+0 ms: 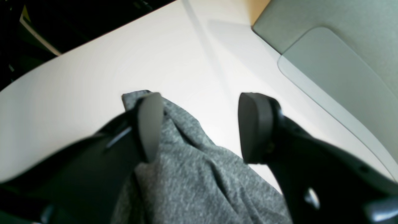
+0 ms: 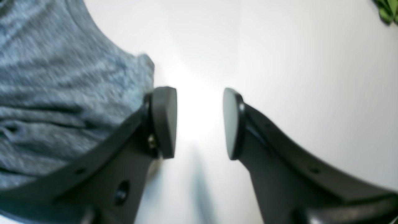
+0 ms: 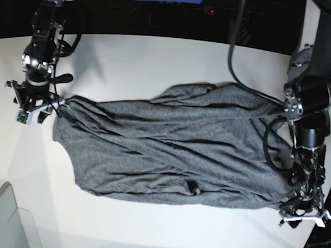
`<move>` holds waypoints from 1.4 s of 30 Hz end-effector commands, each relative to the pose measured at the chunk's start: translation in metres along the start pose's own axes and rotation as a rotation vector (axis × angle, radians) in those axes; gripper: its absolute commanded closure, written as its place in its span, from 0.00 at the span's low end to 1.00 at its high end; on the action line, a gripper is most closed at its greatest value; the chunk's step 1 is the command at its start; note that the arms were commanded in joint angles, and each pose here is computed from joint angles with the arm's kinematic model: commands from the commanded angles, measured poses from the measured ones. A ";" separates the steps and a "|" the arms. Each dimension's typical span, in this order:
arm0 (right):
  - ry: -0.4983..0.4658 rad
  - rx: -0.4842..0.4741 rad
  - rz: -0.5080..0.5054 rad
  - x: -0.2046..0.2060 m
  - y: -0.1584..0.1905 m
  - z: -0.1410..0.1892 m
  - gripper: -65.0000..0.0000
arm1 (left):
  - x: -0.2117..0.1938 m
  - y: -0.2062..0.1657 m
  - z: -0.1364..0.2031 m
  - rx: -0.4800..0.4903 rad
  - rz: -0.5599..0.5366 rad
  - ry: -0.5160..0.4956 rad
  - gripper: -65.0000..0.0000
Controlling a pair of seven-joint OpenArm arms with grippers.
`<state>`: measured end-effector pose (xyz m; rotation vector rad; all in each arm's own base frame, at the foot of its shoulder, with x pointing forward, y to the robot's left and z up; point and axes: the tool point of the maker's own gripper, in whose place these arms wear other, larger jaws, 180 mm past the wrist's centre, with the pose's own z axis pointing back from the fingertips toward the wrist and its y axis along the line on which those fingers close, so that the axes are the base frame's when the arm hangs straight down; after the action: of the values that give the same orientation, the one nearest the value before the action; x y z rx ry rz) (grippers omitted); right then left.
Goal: Layout the t-shirt on the table in an organized manner, then fold the t-shirt properly
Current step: 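Release and regrasp the shirt edge with the left gripper, then pull the shirt edges with both grippers to spread the body flat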
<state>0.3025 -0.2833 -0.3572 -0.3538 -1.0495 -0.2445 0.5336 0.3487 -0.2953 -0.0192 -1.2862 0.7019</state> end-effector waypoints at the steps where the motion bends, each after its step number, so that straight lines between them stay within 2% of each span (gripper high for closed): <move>1: -0.064 -0.007 0.003 0.020 -0.003 0.001 0.62 | 0.035 -0.013 -0.002 -0.030 0.013 -0.079 0.41; 7: -0.093 0.012 0.004 0.033 0.006 -0.002 0.62 | -0.008 0.013 0.017 -0.028 -0.046 0.009 0.50; 12: -0.153 0.023 -0.036 0.070 0.017 -0.023 0.62 | -0.051 -0.008 0.064 -0.128 -0.093 0.085 0.65; 17: -0.162 0.185 0.003 0.099 0.068 -0.055 0.63 | -0.107 -0.028 0.109 -0.192 -0.092 0.192 0.68; 19: -0.140 0.243 0.020 0.104 0.089 -0.070 0.63 | -0.129 -0.024 0.118 -0.185 -0.083 0.240 0.68; 22: -0.085 0.272 0.006 0.105 0.105 -0.093 0.69 | -0.148 -0.013 0.127 -0.168 -0.086 0.279 0.69; 24: -0.043 0.282 -0.010 0.104 0.114 -0.107 0.78 | -0.156 -0.007 0.131 -0.159 -0.090 0.299 0.71; 26: 0.005 0.299 -0.027 0.101 0.127 -0.121 0.90 | -0.163 0.001 0.134 -0.147 -0.103 0.322 0.75; 28: 0.079 0.310 -0.035 0.090 0.136 -0.135 1.00 | -0.178 0.012 0.138 -0.124 -0.107 0.378 0.80; 31: 0.153 0.326 -0.051 0.075 0.149 -0.147 1.00 | -0.189 0.037 0.138 -0.083 -0.137 0.438 0.80; 37: 0.162 0.297 -0.062 0.041 0.137 -0.155 1.00 | -0.205 0.071 0.154 -0.033 -0.167 0.484 0.80; 42: 0.194 0.125 -0.056 0.020 0.087 -0.161 1.00 | -0.219 0.095 0.174 -0.006 -0.195 0.526 0.80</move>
<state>0.4738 -0.2606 -0.4277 -0.1717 -0.9020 -0.2486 0.3423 0.2517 -0.4388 -0.1140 -0.9272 0.4686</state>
